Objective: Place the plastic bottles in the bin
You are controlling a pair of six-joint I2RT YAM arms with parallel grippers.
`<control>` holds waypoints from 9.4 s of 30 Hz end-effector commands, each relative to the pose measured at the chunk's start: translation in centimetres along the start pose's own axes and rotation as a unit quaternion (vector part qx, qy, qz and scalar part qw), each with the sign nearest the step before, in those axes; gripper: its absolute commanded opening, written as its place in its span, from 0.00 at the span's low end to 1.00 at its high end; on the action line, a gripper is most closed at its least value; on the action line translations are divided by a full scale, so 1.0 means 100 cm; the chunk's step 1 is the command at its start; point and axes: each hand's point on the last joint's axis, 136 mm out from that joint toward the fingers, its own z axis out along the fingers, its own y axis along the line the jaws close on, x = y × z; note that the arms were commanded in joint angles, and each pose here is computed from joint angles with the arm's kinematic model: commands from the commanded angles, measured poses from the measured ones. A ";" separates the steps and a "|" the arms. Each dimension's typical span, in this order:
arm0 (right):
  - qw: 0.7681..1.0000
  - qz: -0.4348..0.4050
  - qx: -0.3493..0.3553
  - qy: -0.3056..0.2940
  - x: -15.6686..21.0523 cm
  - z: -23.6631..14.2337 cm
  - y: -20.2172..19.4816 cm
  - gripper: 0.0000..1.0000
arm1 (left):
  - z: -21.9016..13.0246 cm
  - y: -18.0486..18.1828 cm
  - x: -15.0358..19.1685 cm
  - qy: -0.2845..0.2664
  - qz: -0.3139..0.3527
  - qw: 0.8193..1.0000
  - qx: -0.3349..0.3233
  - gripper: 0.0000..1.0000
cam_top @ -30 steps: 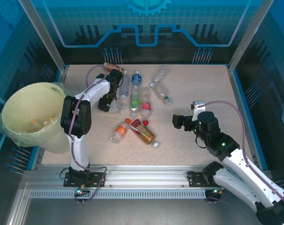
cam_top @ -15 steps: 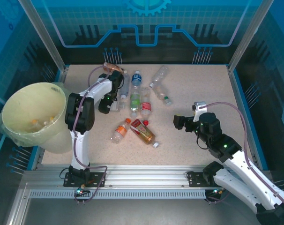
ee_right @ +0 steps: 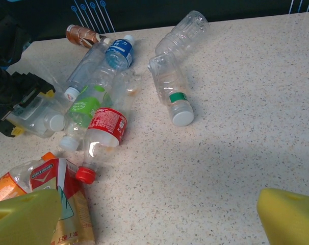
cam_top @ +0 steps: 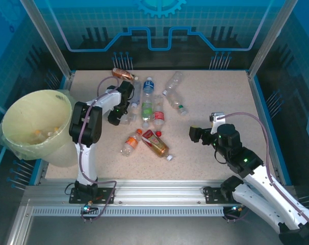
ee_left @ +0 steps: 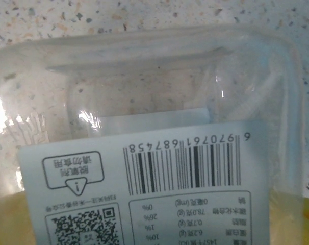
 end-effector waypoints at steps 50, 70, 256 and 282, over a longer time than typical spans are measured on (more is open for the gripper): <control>0.982 -0.079 -0.171 -0.029 -0.028 0.024 0.073 1.00 | -0.413 0.086 -0.158 -0.357 0.207 0.817 0.404 0.57; 0.978 -0.085 -0.189 -0.013 -0.027 0.034 0.085 1.00 | -0.344 0.207 -0.243 -0.414 0.090 0.897 0.127 0.58; 0.941 -0.093 -0.324 -0.011 0.008 0.045 0.208 0.85 | -0.296 0.032 0.133 0.046 0.379 0.710 0.591 0.57; 0.994 -0.014 -0.086 -0.062 -0.006 0.047 0.072 1.00 | -0.414 0.141 -0.085 -0.322 0.268 0.747 0.516 0.54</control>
